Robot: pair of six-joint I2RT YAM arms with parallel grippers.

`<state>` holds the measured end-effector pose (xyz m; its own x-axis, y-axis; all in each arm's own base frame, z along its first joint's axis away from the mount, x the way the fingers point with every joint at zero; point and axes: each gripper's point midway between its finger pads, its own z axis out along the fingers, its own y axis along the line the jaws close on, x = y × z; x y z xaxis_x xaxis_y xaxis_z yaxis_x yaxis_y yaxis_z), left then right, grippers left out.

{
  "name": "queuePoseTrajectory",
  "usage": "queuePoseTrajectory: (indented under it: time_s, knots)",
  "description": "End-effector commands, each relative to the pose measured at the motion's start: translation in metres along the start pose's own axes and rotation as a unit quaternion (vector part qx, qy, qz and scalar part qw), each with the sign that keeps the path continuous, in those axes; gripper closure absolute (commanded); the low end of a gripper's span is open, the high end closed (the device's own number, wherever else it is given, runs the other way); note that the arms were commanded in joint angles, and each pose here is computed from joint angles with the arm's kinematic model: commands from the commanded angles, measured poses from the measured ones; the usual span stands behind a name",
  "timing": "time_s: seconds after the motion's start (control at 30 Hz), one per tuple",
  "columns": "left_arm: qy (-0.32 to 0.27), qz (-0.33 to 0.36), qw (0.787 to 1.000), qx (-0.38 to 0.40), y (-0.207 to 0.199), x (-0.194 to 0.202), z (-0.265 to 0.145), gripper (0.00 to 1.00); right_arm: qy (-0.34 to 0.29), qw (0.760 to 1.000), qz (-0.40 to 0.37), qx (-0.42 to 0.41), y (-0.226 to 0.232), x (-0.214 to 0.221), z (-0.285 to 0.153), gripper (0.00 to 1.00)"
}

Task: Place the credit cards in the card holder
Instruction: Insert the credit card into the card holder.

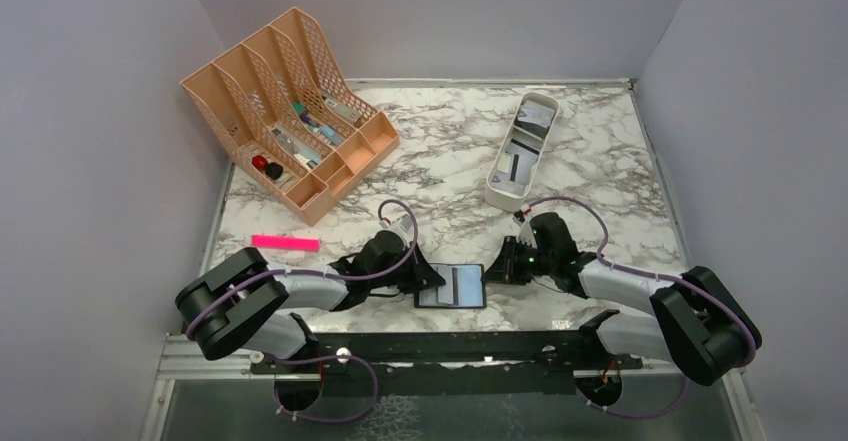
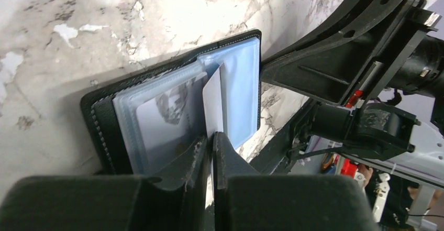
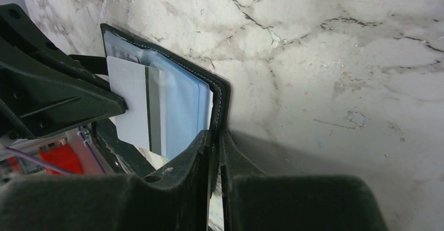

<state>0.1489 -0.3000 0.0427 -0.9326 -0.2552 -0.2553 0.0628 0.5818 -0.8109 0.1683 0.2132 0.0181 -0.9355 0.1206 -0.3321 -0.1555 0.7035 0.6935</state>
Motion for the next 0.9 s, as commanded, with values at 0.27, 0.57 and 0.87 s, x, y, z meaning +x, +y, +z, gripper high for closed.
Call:
queuePoseTrajectory:
  time_s: [0.27,0.57,0.87]
  knots:
    - [0.005,0.049,0.998,-0.025,-0.003,-0.001,0.006,0.59,-0.007,1.0,0.006,0.008,0.004,-0.001,-0.005,0.82]
    - [-0.03,0.084,0.992,-0.089,0.001,-0.022,-0.004,0.42,-0.023,1.0,0.003,0.008,0.011,-0.008,-0.014,0.77]
    - [-0.022,0.094,0.991,-0.092,-0.001,-0.015,0.0,0.42,-0.011,1.0,0.003,0.001,0.012,-0.003,-0.011,0.8]
